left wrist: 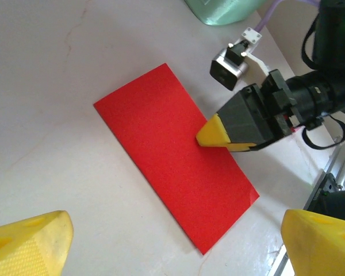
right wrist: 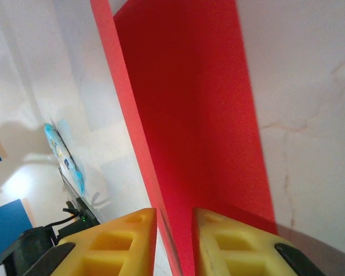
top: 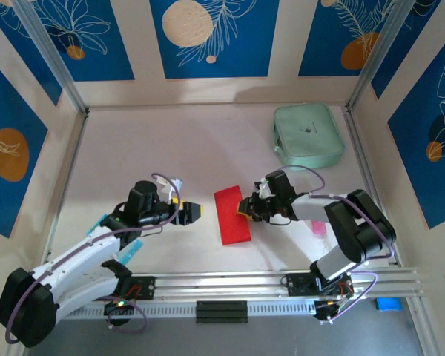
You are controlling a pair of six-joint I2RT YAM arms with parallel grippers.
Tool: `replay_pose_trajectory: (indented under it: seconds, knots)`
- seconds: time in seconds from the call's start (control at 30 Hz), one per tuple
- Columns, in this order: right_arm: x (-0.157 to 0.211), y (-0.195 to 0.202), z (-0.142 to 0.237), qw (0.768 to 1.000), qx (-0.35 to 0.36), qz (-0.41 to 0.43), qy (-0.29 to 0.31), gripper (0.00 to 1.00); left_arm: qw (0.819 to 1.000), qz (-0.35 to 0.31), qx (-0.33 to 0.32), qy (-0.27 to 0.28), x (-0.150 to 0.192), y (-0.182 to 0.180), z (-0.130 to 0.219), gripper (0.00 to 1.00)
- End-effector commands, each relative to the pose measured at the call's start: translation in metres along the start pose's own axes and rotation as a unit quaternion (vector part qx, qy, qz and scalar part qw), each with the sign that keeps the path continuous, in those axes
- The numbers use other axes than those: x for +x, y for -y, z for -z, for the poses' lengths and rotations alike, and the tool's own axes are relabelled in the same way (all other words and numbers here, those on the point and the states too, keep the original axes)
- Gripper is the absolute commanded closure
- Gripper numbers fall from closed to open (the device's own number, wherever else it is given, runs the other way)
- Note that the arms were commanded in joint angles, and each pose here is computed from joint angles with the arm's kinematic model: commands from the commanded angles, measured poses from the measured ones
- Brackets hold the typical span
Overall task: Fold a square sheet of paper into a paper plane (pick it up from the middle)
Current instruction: Fold the triangle a second time at the center of the table.
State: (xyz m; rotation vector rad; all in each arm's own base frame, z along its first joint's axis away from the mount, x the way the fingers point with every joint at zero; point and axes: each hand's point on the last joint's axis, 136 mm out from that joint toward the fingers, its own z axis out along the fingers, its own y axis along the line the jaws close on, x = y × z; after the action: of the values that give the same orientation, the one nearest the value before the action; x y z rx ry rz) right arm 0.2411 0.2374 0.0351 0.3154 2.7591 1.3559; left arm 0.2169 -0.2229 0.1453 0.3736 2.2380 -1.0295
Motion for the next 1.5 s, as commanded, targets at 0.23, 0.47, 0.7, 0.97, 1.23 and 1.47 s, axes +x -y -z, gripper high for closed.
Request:
replay_pose_trajectory:
  seconds: [0.23, 0.47, 0.7, 0.97, 1.23, 1.47]
  knots:
    - [-0.021, -0.014, -0.005, 0.999, -0.046, 0.012, -0.008, 0.93, 0.999, 0.006, 0.024, -0.034, 0.022, 0.016, -0.003, 0.13]
    - [-0.047, -0.012, 0.004, 0.998, -0.031, -0.006, 0.048, 0.94, 0.999, -0.037, 0.024, -0.008, -0.002, 0.021, -0.016, 0.10]
    - [-0.052, -0.018, 0.007, 0.999, -0.043, -0.004, 0.030, 0.88, 0.990, -0.117, 0.023, -0.074, 0.000, 0.040, -0.048, 0.22]
    - [-0.038, -0.025, -0.004, 0.998, -0.064, 0.001, -0.024, 0.86, 0.962, -0.231, -0.015, -0.146, 0.041, 0.059, -0.073, 0.24]
    - [-0.037, -0.022, -0.004, 0.998, -0.057, -0.005, -0.025, 0.87, 0.903, -0.370, -0.071, -0.206, 0.077, 0.067, -0.097, 0.22]
    - [-0.039, -0.024, -0.005, 0.998, -0.058, -0.009, -0.027, 0.84, 0.872, -0.429, -0.124, -0.199, 0.080, 0.063, -0.116, 0.14]
